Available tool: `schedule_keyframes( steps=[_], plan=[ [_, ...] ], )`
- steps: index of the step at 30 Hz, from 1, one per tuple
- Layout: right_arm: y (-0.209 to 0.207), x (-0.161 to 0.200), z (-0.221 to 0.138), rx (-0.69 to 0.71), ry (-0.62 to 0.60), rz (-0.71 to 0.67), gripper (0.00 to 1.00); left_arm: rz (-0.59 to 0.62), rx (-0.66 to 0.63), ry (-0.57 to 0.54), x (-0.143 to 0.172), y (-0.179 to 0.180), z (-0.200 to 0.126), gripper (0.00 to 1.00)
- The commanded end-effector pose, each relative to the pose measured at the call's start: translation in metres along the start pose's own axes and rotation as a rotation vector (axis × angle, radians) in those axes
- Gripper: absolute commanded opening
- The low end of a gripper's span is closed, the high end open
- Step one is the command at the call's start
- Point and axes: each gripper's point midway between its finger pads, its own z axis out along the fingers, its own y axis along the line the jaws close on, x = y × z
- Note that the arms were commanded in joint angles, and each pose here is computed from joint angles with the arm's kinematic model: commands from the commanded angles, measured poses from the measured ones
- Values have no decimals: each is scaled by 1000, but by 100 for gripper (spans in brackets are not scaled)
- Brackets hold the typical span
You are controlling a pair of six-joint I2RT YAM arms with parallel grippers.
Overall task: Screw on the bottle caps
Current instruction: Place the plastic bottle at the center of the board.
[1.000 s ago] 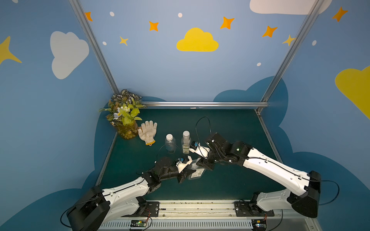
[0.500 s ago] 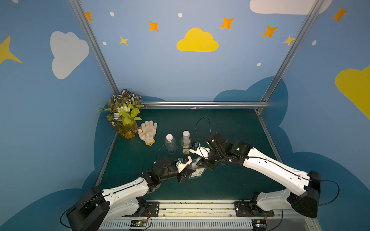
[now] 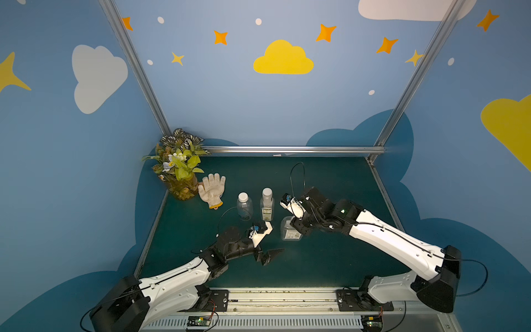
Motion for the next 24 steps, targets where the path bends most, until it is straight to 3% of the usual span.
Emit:
schedule_keyframes(
  steps=[1, 9, 16, 24],
  plan=[
    [-34, -8, -3, 127, 4, 26, 0, -7, -105, -11, -2, 16, -5, 100],
    [-67, -21, 40, 84, 58, 11, 0, -35, -391, 11, 2, 61, -25, 100],
    [-72, -32, 70, 12, 91, -75, 0, -46, -490, 8, 2, 75, -39, 100],
    [-74, -30, 82, -32, 81, -116, 0, -56, -507, 17, 5, 78, -43, 100]
  ],
)
